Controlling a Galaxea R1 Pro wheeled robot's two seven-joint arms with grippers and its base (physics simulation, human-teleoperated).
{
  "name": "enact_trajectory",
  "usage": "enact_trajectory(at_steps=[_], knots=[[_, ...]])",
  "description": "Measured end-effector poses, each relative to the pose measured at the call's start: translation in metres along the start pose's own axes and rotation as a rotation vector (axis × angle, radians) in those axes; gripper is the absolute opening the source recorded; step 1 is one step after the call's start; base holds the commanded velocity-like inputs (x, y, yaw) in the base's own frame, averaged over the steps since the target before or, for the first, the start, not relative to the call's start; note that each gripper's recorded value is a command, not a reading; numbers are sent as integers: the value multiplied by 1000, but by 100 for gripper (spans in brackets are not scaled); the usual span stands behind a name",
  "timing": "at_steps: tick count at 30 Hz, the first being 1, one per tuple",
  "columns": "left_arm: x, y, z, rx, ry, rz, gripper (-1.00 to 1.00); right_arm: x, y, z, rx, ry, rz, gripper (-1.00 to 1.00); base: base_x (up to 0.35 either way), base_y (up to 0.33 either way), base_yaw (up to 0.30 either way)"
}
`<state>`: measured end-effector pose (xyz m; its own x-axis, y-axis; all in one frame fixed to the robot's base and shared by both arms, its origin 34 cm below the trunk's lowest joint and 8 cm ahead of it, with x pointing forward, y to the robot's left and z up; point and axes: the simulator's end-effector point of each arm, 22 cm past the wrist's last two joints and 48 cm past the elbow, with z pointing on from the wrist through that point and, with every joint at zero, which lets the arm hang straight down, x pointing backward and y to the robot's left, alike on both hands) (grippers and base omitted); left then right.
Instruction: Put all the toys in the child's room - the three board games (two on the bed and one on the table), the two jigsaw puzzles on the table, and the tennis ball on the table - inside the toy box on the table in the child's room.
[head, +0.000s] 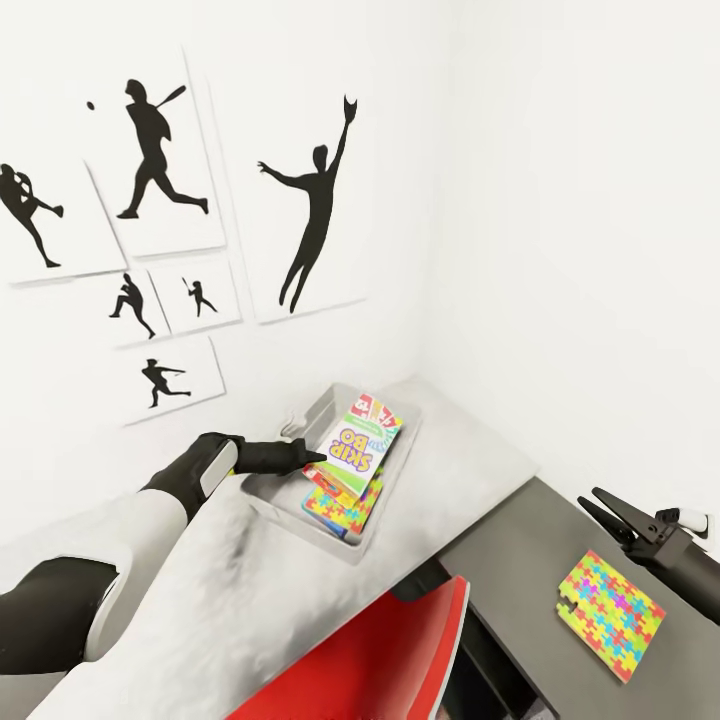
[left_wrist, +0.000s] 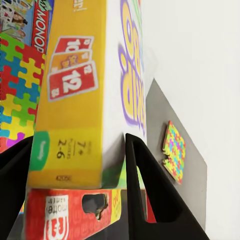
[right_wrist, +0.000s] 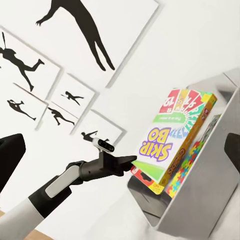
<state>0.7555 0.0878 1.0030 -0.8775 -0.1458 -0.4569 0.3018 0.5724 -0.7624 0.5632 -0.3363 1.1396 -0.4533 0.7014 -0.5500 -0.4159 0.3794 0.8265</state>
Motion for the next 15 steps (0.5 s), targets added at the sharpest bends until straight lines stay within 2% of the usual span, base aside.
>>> enact_trajectory(at_steps=[9, 15], knots=[[4, 7, 4, -1, 9, -12, -100, 3, -6, 0, 9, 5, 9, 100, 0, 0, 0], [6, 9, 5, -2, 11, -15, -100, -3, -9, -5, 18, -15, 7, 100, 0, 0, 0]])
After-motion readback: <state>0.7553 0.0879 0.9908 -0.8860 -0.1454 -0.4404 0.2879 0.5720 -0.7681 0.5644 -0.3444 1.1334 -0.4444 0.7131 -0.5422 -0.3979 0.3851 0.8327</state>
